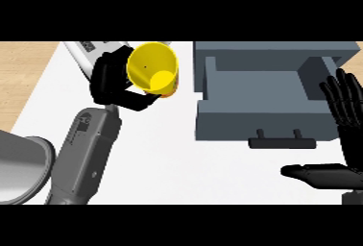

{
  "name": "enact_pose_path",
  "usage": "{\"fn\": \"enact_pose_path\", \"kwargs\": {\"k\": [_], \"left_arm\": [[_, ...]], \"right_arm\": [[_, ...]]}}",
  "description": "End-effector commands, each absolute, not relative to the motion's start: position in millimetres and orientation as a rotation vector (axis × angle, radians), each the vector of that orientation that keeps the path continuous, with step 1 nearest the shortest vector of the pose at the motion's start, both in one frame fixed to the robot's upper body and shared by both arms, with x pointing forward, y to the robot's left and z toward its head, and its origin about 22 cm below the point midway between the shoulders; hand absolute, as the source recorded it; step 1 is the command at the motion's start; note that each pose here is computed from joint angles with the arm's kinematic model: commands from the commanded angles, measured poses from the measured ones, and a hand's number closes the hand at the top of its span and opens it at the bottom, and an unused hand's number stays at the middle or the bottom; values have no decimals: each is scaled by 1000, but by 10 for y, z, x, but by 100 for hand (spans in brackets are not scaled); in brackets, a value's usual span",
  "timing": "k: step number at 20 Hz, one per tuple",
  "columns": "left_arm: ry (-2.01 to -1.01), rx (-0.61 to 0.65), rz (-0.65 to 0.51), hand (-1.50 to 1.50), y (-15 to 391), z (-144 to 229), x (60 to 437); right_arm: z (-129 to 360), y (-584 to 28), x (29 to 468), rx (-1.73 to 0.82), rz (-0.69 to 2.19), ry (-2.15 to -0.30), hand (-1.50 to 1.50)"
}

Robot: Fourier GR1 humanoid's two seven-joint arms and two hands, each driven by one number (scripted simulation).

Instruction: Pick up the cup, place it into the drawer and close the drawer

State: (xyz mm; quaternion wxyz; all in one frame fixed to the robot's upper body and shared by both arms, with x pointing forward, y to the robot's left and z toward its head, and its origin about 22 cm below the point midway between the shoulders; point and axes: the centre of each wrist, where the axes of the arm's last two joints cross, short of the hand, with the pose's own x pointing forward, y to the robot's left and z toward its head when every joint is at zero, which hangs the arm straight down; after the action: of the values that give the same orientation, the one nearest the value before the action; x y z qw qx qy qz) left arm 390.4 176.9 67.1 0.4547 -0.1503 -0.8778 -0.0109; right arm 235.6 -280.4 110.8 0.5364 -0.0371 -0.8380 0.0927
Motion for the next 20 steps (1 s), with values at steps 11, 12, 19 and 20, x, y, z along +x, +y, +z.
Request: {"fn": "enact_pose_path", "kwargs": {"k": [11,12,19,20], "left_arm": [[-2132,-232,-142,150,686,1655,4254],[-2080,-283,-128,150,650,1699,4127],[-1980,-281,-153,150,359,1733,4281],[-1964,-249,-159,150,313,1782,4264]], "right_arm": [[1139,-2892,2393,-62,246,-1994,-150],[1110,-2941,2289,-75,236,-1997,-150],[1189,-2900,2512,-66,234,-2010,-150],[1076,-3112,2293,-62,263,-1993,-150]]}}
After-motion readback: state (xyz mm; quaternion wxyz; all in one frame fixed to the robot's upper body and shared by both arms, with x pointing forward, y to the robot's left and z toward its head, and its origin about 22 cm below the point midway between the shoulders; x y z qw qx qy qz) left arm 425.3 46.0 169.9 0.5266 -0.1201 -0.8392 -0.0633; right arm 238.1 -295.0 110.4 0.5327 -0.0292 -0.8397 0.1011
